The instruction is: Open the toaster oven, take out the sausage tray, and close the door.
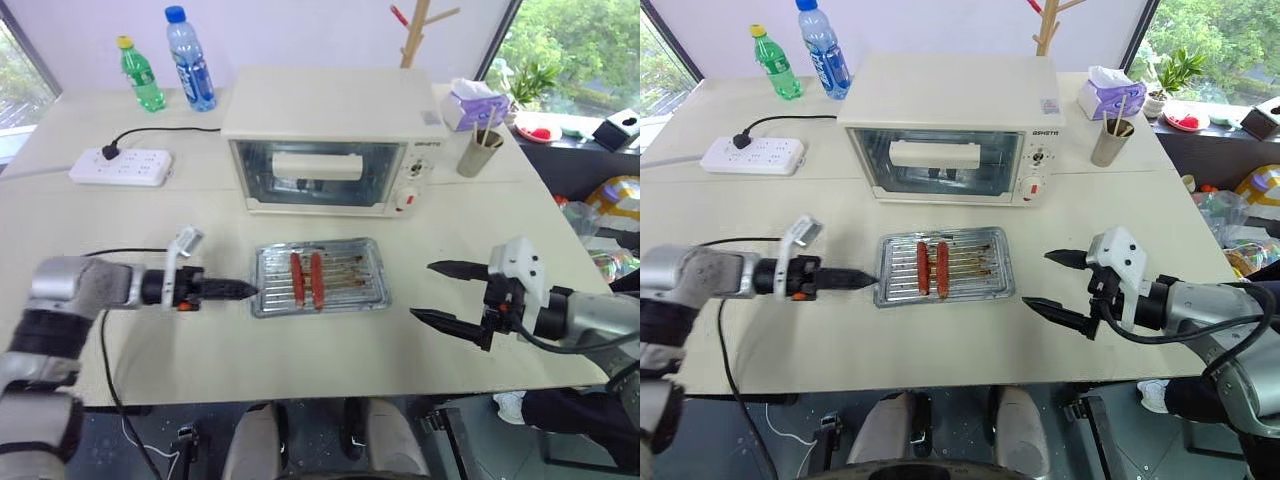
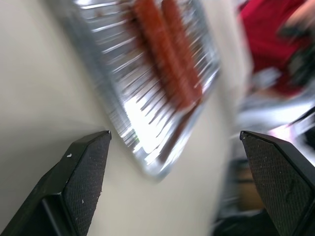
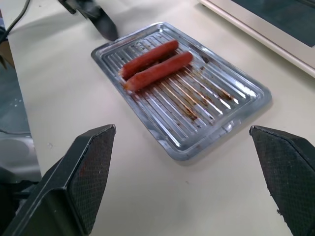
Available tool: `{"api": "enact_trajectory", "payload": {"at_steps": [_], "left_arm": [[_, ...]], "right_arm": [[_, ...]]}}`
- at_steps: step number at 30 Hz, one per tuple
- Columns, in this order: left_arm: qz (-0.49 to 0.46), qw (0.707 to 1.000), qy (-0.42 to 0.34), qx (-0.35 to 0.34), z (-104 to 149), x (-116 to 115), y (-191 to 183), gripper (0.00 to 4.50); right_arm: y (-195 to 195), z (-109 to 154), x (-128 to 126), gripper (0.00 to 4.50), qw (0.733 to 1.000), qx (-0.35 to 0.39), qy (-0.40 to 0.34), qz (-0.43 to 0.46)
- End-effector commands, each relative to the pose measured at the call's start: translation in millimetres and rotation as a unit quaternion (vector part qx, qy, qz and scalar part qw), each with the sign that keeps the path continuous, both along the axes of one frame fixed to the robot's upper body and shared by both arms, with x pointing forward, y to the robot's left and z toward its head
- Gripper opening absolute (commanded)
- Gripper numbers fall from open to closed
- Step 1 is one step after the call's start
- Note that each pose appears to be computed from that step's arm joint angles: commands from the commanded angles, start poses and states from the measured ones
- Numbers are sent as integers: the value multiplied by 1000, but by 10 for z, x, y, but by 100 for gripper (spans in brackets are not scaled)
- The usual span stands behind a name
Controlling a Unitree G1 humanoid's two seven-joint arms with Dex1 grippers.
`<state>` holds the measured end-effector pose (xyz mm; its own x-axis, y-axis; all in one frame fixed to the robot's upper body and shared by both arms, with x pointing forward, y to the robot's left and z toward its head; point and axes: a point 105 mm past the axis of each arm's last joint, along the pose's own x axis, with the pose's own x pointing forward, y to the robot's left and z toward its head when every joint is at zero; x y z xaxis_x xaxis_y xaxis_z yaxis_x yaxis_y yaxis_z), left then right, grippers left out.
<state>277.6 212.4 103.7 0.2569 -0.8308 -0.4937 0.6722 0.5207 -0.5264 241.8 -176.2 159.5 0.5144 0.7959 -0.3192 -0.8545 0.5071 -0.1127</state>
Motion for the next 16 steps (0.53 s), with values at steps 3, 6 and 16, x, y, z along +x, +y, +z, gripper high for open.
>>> {"api": "enact_trajectory", "payload": {"at_steps": [3,6,16], "left_arm": [[-61,980,-138,133,226,-150,443,446],[-70,969,-201,127,610,-135,451,446],[-97,939,-309,114,1451,-241,377,446]], "right_arm": [[-56,166,82,450,1000,-3,-16,22],[-77,290,133,450,999,6,-12,40],[-131,590,174,450,992,-16,18,121]]}}
